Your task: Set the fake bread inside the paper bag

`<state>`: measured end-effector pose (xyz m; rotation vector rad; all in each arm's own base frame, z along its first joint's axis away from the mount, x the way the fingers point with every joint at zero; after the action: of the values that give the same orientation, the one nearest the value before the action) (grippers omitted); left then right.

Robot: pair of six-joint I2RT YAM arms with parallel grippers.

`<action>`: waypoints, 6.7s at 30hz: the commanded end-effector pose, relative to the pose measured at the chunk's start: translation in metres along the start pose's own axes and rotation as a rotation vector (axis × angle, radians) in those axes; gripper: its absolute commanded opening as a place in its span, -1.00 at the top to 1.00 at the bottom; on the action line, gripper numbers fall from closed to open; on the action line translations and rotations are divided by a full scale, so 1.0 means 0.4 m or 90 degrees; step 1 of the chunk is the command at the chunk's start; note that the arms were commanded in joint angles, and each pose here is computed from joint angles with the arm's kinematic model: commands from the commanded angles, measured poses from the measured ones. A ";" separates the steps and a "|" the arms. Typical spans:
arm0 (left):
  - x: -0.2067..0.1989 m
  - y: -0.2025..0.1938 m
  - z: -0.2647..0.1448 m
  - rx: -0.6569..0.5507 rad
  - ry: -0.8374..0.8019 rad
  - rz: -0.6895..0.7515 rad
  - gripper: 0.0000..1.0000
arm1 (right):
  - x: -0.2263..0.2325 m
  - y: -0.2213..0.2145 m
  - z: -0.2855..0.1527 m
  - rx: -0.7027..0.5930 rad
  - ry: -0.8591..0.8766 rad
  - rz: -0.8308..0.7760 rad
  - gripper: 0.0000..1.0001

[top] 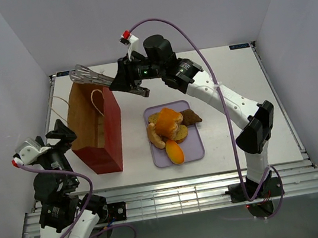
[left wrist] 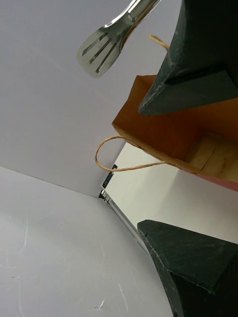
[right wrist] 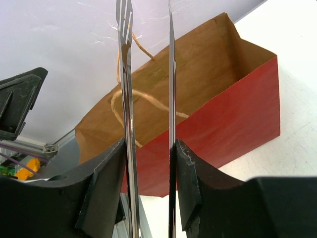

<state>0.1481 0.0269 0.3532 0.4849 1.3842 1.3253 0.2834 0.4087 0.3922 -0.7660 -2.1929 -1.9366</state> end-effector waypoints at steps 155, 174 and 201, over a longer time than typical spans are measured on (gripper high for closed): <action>-0.026 -0.031 0.005 0.031 -0.039 0.015 -0.84 | -0.055 -0.423 -0.624 0.024 -0.366 0.150 0.06; -0.028 -0.032 0.003 0.032 -0.045 0.014 -0.84 | -0.111 -0.496 -0.629 0.032 -0.420 0.213 -0.25; -0.032 -0.035 0.001 0.035 -0.055 0.017 -0.84 | -0.131 -0.527 -0.564 -0.004 -0.325 0.272 -0.28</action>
<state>0.1581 0.0143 0.3463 0.5723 1.3652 1.2853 0.1775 0.1615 0.2159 -1.7636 -2.0478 -1.5936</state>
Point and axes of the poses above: each gripper's point midway between its finger pads, its own z axis out along the fingers, its own x axis along the line the jaws close on, y = z × x, the point moved 6 cm from there along -z, back along the fingers, and after that the axes turned 3 degrees about -z, right-handed, at the moved point
